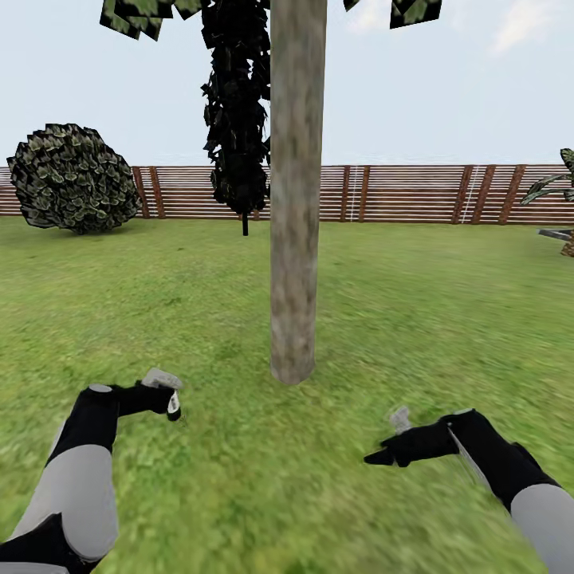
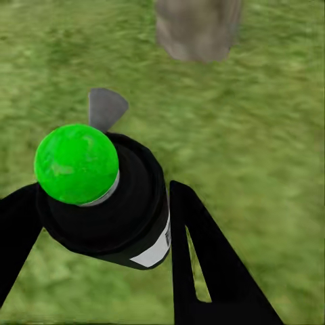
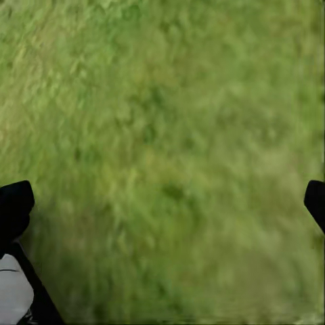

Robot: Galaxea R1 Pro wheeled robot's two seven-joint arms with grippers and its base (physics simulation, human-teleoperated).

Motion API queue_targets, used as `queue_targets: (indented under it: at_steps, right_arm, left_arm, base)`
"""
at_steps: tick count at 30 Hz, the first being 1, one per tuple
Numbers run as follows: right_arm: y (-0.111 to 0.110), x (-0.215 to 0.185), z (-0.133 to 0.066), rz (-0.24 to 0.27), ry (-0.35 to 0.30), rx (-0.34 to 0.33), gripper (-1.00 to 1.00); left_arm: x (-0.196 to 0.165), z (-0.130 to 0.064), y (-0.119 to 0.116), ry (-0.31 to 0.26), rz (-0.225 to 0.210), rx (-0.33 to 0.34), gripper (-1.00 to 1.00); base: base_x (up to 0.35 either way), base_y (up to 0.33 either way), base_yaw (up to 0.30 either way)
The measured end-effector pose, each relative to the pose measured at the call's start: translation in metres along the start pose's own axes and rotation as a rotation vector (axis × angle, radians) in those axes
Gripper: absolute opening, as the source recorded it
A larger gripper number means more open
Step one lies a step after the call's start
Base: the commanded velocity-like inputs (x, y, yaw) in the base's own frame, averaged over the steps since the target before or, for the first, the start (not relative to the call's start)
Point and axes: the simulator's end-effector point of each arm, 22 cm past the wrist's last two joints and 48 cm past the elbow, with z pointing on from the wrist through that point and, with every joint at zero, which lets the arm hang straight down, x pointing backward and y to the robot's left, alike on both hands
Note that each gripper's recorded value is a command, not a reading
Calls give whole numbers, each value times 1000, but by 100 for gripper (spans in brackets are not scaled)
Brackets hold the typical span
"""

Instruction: In the garden, pick up the pesticide atomizer on the floor and spray pesticide onto both trees until each tree trunk is fully covered.

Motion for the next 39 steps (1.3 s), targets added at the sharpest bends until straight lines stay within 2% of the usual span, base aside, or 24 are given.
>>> queue_targets:
  at_steps: [1,2,3,4,5,6,7,9,10,11,13,18,20,21,22,23,24,25,27,31,33,35,37,39]
  right_arm:
    - [-40,7,-26,97,-121,44,100]
    - [-75,13,-64,131,-204,112,100]
    - [-90,1,-80,145,-351,137,100]
    - [-104,-7,-98,149,-452,177,100]
    - [-112,-11,-108,151,-499,204,100]
    - [-138,-17,-135,168,-611,305,100]
    - [-148,-17,-145,180,-645,351,100]
    - [-188,-10,-179,245,-728,539,100]
    - [-211,-1,-197,293,-752,656,100]
    - [-220,5,-206,316,-760,708,100]
    - [-229,10,-214,339,-766,761,100]
    - [-233,13,-218,349,-768,789,100]
    - [-233,13,-218,353,-770,788,100]
    - [-233,13,-218,356,-770,787,100]
    - [-232,13,-217,360,-769,784,100]
    - [-232,13,-217,360,-768,784,100]
    - [-232,13,-217,360,-768,784,100]
    - [-233,13,-217,361,-767,784,100]
    - [-233,13,-217,362,-768,784,100]
    - [-233,18,-213,398,-752,768,100]
    - [-232,26,-204,454,-715,741,100]
    - [-230,35,-195,519,-667,712,100]
    - [-228,40,-191,554,-639,697,100]
    - [-228,42,-191,570,-627,694,100]
  left_arm:
    - [2,4,12,-5,-27,-96,-100]
    - [2,7,15,-9,-36,-134,-100]
    - [3,12,13,-9,-52,-173,-100]
    - [5,17,9,-4,-62,-187,-100]
    - [7,20,6,0,-67,-188,-100]
    - [16,29,-7,18,-79,-174,-100]
    - [19,33,-13,25,-83,-163,-100]
    - [32,47,-36,55,-94,-117,-100]
    - [40,55,-53,74,-101,-82,-100]
    - [45,59,-62,83,-105,-65,-100]
    - [49,63,-70,93,-109,-54,-100]
    - [52,65,-74,100,-111,-55,-100]
    - [52,65,-67,93,-129,-82,-100]
    - [52,64,-61,85,-151,-106,-100]
    - [50,58,-26,28,-308,-269,-100]
    - [52,54,-13,18,-360,-332,-100]
    - [53,51,-5,10,-399,-371,-100]
    - [56,46,6,-1,-455,-426,-100]
    - [57,45,7,-3,-468,-433,-100]
    - [58,52,-6,5,-476,-391,-100]
    - [63,58,-19,32,-478,-346,-100]
    - [72,62,-36,95,-481,-286,-100]
    - [75,65,-53,151,-461,-225,-100]
    - [69,68,-67,175,-410,-173,-100]
  base:
    - [0,0,0]
    - [0,0,0]
    - [0,0,0]
    - [0,0,0]
    - [0,0,0]
    - [0,0,0]
    - [0,0,0]
    - [0,0,0]
    - [0,0,0]
    - [0,0,0]
    - [0,0,0]
    - [0,0,0]
    - [0,0,0]
    - [0,0,0]
    - [0,0,0]
    - [0,0,0]
    - [0,0,0]
    - [0,0,0]
    - [20,0,0]
    - [212,0,0]
    - [302,0,0]
    - [319,0,-2]
    - [326,0,-92]
    - [329,0,-211]
